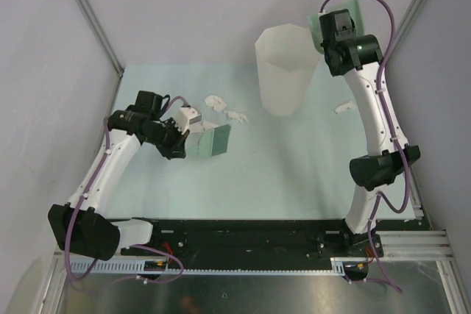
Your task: Sweep away the paper scraps from the table
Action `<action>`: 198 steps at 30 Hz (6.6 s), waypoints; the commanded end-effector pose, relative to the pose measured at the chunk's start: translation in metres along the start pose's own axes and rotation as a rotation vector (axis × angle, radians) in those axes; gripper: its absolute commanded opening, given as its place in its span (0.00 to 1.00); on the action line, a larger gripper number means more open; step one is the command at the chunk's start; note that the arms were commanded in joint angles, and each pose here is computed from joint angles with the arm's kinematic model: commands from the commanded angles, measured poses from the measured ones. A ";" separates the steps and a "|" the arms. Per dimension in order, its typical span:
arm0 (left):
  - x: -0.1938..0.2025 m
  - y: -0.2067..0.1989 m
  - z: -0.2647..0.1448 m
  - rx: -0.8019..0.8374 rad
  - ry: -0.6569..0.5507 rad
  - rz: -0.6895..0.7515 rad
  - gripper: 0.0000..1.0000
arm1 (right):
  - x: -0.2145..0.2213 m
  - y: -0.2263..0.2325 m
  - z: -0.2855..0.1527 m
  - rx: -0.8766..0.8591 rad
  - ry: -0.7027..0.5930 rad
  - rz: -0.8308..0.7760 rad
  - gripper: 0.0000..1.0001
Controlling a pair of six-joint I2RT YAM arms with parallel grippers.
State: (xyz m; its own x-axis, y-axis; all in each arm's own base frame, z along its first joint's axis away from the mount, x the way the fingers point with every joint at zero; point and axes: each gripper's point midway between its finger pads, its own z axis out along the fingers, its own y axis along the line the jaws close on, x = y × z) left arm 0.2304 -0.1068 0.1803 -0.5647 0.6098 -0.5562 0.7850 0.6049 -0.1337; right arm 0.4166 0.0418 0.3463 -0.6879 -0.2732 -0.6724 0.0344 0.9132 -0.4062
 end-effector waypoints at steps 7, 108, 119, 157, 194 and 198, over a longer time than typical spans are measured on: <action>-0.009 0.002 -0.004 -0.021 -0.048 -0.002 0.00 | -0.116 -0.100 -0.054 0.707 -0.322 -0.489 0.00; -0.151 0.127 0.079 -0.508 0.080 0.103 0.00 | 0.341 0.287 -0.044 -0.630 0.607 -0.467 0.00; -0.126 0.074 0.137 -0.326 0.174 0.279 0.00 | 0.342 0.285 -0.034 -0.618 0.606 -0.449 0.00; -0.128 0.040 0.088 -0.186 0.027 0.152 0.00 | 0.374 0.248 -0.096 -0.577 0.803 -0.471 0.00; -0.101 0.020 0.002 -0.119 -0.162 0.070 0.00 | 0.315 0.270 -0.057 -0.654 0.555 -0.427 0.00; -0.090 0.041 -0.009 -0.185 -0.157 0.037 0.00 | 0.307 0.252 -0.071 -0.640 0.545 -0.427 0.00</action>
State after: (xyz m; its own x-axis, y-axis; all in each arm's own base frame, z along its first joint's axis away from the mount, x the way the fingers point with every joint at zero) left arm 0.3004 -0.1535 0.2047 -0.5173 0.5761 -0.6329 0.7707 0.6351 -0.0518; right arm 0.1664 0.2196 0.0529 -0.8044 -0.5904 -0.0663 -0.5914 0.8064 -0.0056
